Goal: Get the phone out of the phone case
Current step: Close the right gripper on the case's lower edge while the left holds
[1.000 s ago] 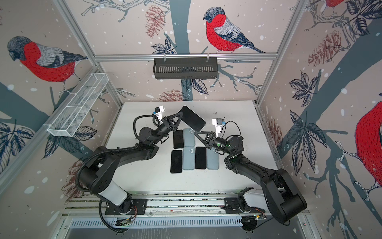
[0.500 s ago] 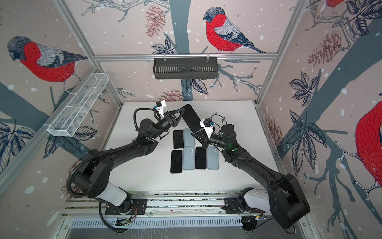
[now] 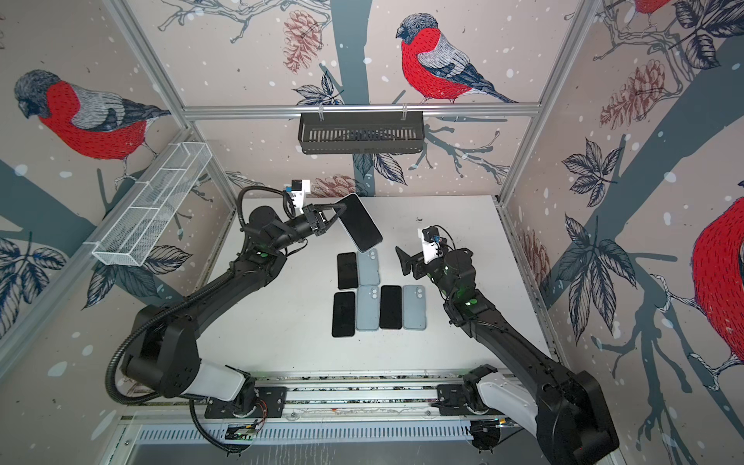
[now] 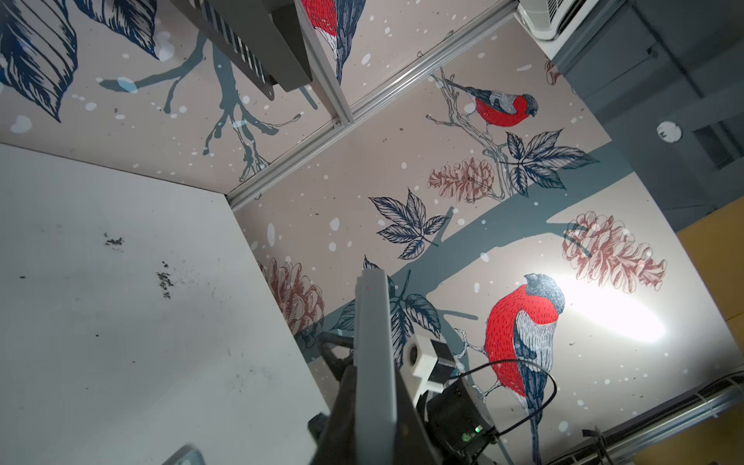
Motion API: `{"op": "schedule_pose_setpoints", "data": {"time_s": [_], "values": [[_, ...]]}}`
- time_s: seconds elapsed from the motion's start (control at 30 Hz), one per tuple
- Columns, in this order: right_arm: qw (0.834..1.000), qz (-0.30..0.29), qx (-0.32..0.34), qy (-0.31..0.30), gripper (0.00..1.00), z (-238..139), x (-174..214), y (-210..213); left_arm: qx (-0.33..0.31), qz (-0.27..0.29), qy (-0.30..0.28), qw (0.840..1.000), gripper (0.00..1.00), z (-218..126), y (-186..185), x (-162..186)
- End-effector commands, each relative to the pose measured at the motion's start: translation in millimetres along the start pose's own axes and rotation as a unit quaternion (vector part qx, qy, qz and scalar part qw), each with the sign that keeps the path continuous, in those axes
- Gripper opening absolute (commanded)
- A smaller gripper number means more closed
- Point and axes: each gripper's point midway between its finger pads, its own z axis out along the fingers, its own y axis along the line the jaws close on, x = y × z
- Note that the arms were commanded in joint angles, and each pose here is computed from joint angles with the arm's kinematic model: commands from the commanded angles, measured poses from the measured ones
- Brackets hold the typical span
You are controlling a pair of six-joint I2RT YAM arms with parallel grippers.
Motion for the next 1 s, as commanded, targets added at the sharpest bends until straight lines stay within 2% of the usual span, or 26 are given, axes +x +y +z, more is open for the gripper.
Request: {"op": "schedule_pose_setpoints", "data": {"time_s": [0.0, 0.1, 0.23, 0.33, 0.4, 0.47, 0.5, 0.7, 0.8, 0.97], "values": [[0.998, 0.029, -0.027, -0.045, 0.99, -10, -27, -3, 0.024, 0.081, 0.090, 0.992, 0.00, -8, -14, 16], [0.986, -0.011, -0.153, -0.059, 0.98, -19, -39, 29, 0.028, 0.153, 0.144, 0.977, 0.00, -12, -22, 20], [0.959, -0.061, -0.277, -0.009, 0.96, -18, -27, 66, 0.015, 0.216, 0.193, 0.957, 0.00, -14, -22, 23], [0.945, -0.062, -0.319, 0.028, 0.83, -8, -14, 76, 0.031, 0.245, 0.203, 0.947, 0.00, -14, -27, 24], [0.929, -0.060, -0.365, 0.034, 0.75, -5, -8, 89, 0.056, 0.259, 0.208, 0.941, 0.00, -13, -36, 27], [0.921, -0.062, -0.383, 0.040, 0.66, -1, -6, 98, 0.068, 0.272, 0.209, 0.937, 0.00, -11, -42, 28], [0.915, -0.060, -0.395, 0.051, 0.64, 4, 2, 103, 0.077, 0.277, 0.211, 0.934, 0.00, -11, -46, 29], [0.893, -0.082, -0.439, 0.053, 0.63, 11, 9, 128, 0.091, 0.288, 0.211, 0.929, 0.00, -8, -53, 32], [0.888, -0.085, -0.448, 0.057, 0.62, 15, 10, 133, 0.094, 0.287, 0.213, 0.929, 0.00, -7, -53, 36], [0.882, -0.089, -0.459, 0.059, 0.56, 20, 10, 139, 0.099, 0.290, 0.212, 0.928, 0.00, -5, -57, 39]]}}
